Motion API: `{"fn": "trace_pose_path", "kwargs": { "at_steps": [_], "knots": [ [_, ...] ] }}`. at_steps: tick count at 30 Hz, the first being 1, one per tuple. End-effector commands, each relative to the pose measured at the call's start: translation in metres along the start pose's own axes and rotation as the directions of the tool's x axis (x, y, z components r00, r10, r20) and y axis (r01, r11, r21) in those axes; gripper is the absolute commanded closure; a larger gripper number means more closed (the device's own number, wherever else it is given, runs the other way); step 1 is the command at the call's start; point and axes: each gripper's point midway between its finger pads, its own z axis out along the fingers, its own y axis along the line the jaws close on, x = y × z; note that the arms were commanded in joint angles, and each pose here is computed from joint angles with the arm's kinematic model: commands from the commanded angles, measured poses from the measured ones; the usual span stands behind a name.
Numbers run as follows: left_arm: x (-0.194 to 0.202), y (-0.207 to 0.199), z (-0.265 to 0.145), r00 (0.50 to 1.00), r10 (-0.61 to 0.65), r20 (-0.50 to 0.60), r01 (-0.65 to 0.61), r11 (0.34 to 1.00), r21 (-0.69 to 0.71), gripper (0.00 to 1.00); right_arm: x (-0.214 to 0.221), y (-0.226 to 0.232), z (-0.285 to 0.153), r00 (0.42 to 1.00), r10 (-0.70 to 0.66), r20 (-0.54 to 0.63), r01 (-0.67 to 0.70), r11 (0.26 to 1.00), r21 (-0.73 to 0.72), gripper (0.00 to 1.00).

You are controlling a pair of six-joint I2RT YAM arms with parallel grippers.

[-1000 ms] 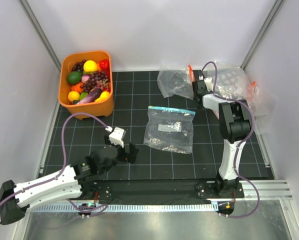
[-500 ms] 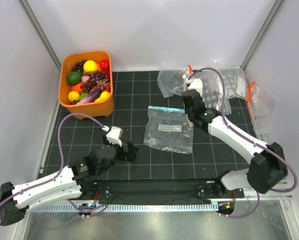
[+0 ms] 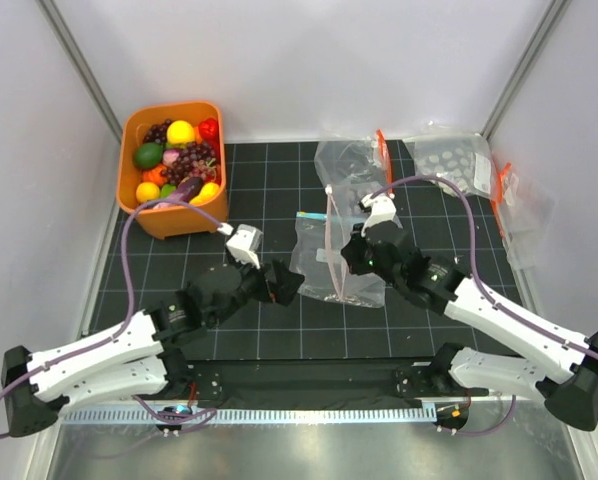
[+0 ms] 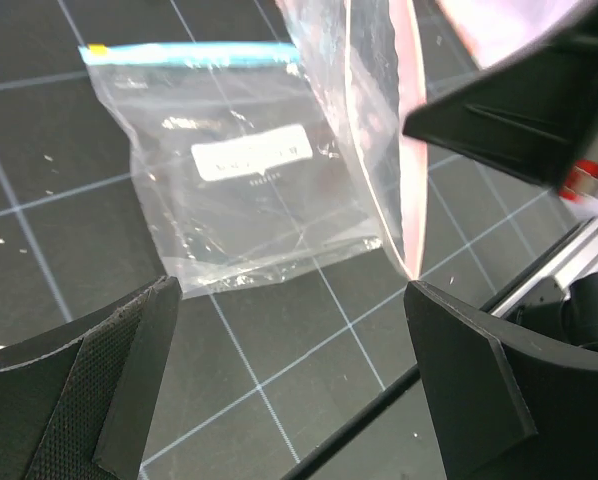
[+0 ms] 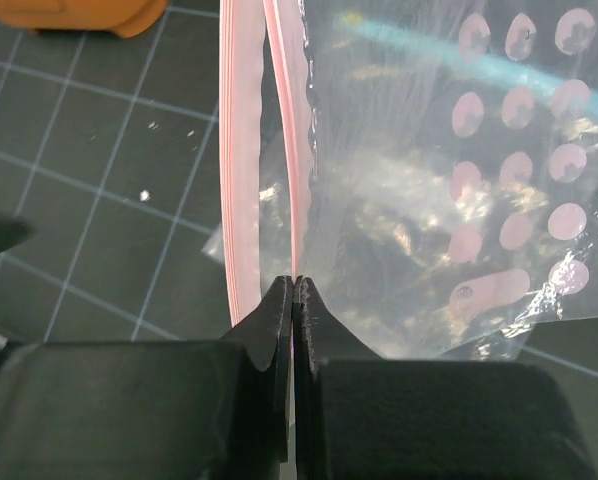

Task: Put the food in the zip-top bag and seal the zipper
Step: Open the zipper food storage bag at the center of the board.

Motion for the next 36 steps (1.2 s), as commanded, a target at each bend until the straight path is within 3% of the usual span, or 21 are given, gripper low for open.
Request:
{"fn": "trace_pose_path", "kwargs": {
  "at_steps": [1,15,18,19,21,26,27,28,34,36],
  "knots": [
    [-0.008,-0.021,0.015,1.000,-0.006,0.002,0.006,0.998,0.056,0.00,0.010,0.019,-0.012,0.998,0.047,-0.030,-0.048,0.996,-0.068,0.99],
    [-0.015,-0.023,0.041,0.999,0.034,0.029,-0.034,0.999,0.005,0.02,0.023,0.059,-0.025,0.999,0.011,-0.049,-0.019,0.988,-0.155,0.99],
    [-0.015,-0.025,0.046,0.999,0.040,0.031,-0.041,0.999,0.006,0.19,0.022,0.064,-0.028,0.999,0.010,-0.049,-0.018,0.985,-0.172,0.99],
    [-0.016,-0.026,0.048,0.999,0.043,0.031,-0.043,0.999,0.002,0.36,0.022,0.066,-0.029,0.999,0.010,-0.047,-0.019,0.984,-0.178,0.99],
    [-0.010,-0.013,0.054,0.999,0.049,0.011,-0.048,0.996,-0.073,0.50,0.019,0.066,-0.032,0.999,0.014,-0.041,-0.021,0.984,-0.178,0.99],
    [-0.008,-0.013,0.061,1.000,0.023,0.011,-0.022,0.996,-0.085,0.69,0.020,0.069,-0.032,0.999,0.006,-0.050,-0.016,0.983,-0.183,0.99],
    [-0.013,-0.020,0.064,1.000,0.011,0.028,-0.009,0.999,-0.054,0.77,0.021,0.070,-0.032,0.999,0.008,-0.053,-0.017,0.983,-0.185,0.99],
    [-0.012,-0.021,0.065,1.000,0.012,0.023,-0.011,0.998,-0.054,0.96,0.022,0.071,-0.032,0.998,0.005,-0.055,-0.015,0.982,-0.186,0.99],
    [-0.010,-0.015,0.066,0.999,0.030,0.015,-0.028,0.996,-0.082,1.00,0.019,0.068,-0.033,0.999,-0.002,-0.040,-0.005,0.985,-0.174,0.99],
    [-0.011,-0.015,0.063,0.999,0.033,0.015,-0.032,0.997,-0.077,1.00,0.017,0.061,-0.033,0.999,-0.020,-0.040,0.015,0.992,-0.128,0.89]
  ]
}}
